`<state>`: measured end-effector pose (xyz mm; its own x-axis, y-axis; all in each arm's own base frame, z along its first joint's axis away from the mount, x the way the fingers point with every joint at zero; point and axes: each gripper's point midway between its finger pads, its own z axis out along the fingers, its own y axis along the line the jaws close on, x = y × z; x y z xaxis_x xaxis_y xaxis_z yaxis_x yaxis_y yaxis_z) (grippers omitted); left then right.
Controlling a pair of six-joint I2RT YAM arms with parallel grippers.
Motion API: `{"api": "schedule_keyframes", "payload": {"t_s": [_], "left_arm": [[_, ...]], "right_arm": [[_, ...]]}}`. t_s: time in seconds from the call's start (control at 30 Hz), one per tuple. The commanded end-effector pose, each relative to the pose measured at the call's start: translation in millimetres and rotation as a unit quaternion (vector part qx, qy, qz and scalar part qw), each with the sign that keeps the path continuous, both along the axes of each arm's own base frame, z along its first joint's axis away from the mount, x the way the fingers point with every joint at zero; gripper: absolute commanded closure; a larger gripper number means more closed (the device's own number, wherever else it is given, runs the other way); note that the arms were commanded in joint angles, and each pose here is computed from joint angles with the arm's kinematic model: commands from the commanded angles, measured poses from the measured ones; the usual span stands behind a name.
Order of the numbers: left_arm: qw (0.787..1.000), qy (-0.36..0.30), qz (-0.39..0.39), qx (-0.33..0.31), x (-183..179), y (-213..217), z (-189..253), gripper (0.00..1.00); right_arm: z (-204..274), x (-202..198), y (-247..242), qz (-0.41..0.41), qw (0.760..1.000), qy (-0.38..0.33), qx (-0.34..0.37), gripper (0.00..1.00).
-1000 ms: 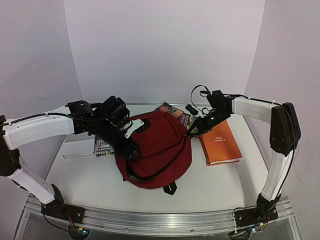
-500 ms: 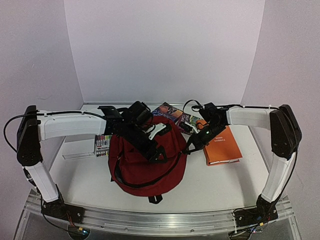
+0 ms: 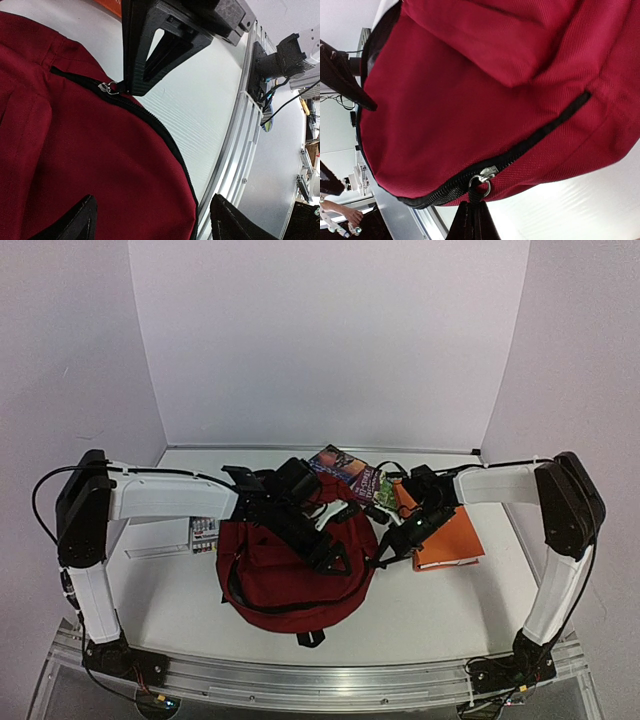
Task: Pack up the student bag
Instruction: Unzip the student bag at the center of the board.
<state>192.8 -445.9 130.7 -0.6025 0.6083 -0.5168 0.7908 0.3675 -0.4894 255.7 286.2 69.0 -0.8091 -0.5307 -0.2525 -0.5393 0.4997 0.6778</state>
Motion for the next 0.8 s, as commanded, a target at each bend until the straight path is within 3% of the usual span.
{"api": "schedule_keyframes", "payload": {"t_s": [0.0, 0.2, 0.3, 0.37, 0.47, 0.57, 0.67, 0.77], "left_arm": [[1.000, -0.005, -0.018, -0.014, -13, -24, -2, 0.23], [0.999, -0.019, -0.023, 0.018, -35, -48, -35, 0.22], [0.998, -0.029, -0.017, 0.045, -39, -46, -57, 0.27], [0.997, -0.035, -0.014, 0.062, -42, -42, -69, 0.36], [0.995, -0.049, -0.008, 0.084, -43, -34, -79, 0.67], [0.993, -0.055, -0.017, 0.100, -51, -26, -86, 0.88], [0.991, -0.056, -0.025, 0.121, -57, -18, -97, 0.99], [0.989, -0.053, -0.035, 0.132, -66, -13, -104, 1.00]], "right_arm": [[0, -13, -2, 0.002, 1.000, 0.015, 0.007, 1.00], [-27, -28, -5, 0.010, 0.998, 0.057, -0.009, 1.00], [-35, -32, -8, 0.013, 0.998, 0.063, -0.016, 1.00], [-36, -33, -9, 0.014, 0.998, 0.063, -0.017, 1.00], [-35, -29, -10, 0.015, 0.998, 0.050, -0.021, 1.00], [-35, -21, -10, 0.013, 0.999, 0.034, -0.032, 1.00], [-37, -6, -11, 0.011, 0.999, 0.004, -0.050, 1.00], [-38, 15, -16, -0.007, 0.998, -0.011, -0.059, 1.00]]}}
